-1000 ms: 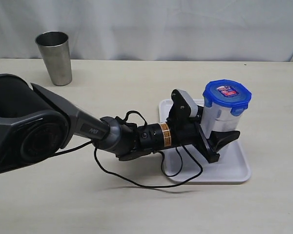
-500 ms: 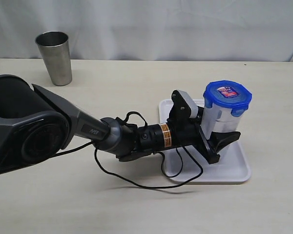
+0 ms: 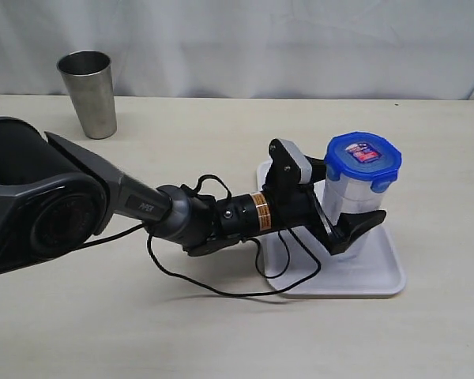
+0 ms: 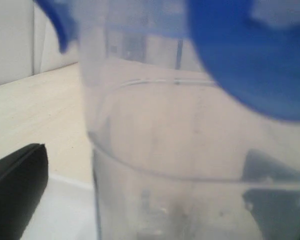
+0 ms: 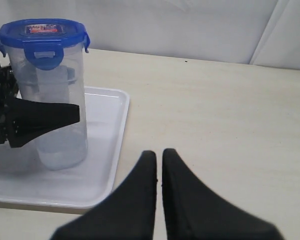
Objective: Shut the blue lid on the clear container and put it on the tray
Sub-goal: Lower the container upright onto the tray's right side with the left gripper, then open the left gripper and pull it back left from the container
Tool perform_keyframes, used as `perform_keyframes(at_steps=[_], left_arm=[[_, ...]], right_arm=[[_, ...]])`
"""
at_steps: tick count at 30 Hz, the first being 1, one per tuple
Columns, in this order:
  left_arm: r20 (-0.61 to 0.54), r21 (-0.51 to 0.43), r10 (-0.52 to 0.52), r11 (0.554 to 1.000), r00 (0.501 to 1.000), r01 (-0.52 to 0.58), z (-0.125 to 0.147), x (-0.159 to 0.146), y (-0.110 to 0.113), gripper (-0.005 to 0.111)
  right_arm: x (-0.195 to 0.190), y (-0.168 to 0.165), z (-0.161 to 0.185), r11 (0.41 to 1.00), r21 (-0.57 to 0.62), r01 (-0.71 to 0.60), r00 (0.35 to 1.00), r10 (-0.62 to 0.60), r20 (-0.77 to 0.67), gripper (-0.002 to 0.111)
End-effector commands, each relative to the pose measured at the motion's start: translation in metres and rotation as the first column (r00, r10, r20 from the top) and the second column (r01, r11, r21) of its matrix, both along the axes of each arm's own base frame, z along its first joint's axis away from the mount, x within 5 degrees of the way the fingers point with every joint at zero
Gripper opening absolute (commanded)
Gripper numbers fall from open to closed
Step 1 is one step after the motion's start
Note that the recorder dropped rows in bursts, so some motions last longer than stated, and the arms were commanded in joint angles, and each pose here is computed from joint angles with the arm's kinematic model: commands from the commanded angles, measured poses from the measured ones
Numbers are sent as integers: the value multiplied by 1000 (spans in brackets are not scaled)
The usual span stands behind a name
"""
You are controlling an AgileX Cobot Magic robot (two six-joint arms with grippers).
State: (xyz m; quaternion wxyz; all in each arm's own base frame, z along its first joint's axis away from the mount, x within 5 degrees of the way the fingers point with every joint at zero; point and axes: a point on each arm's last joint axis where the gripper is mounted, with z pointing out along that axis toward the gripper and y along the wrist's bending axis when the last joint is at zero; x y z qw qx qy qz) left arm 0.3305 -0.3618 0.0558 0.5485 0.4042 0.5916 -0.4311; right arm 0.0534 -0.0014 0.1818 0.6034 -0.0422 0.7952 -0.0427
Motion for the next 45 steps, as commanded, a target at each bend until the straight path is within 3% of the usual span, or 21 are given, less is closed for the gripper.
perform_keyframes(at_steps=[1, 14, 26, 33, 37, 41, 45], left_arm=[[49, 47, -74, 996, 996, 72, 0, 0, 3, 98], [52, 123, -132, 984, 990, 125, -6, 10, 20, 98], [-109, 155, -165, 971, 980, 181, -11, 32, 60, 98], [-115, 210, -228, 946, 967, 248, 3, 37, 75, 98], [-124, 258, -191, 941, 974, 218, 21, 46, 86, 98], [-157, 378, -64, 918, 986, 120, 40, 60, 101, 88], [-153, 487, -33, 867, 988, 104, 59, 65, 119, 65]], right_arm=[[0, 0, 0, 1000, 1, 4, 1000, -4, 12, 5], [0, 0, 0, 1000, 1, 4, 1000, -4, 12, 5], [0, 0, 0, 1000, 1, 4, 1000, -4, 12, 5], [0, 0, 0, 1000, 1, 4, 1000, -4, 12, 5], [0, 0, 0, 1000, 1, 4, 1000, -4, 12, 5], [0, 0, 0, 1000, 1, 4, 1000, -4, 12, 5], [0, 0, 0, 1000, 1, 4, 1000, -4, 12, 5]])
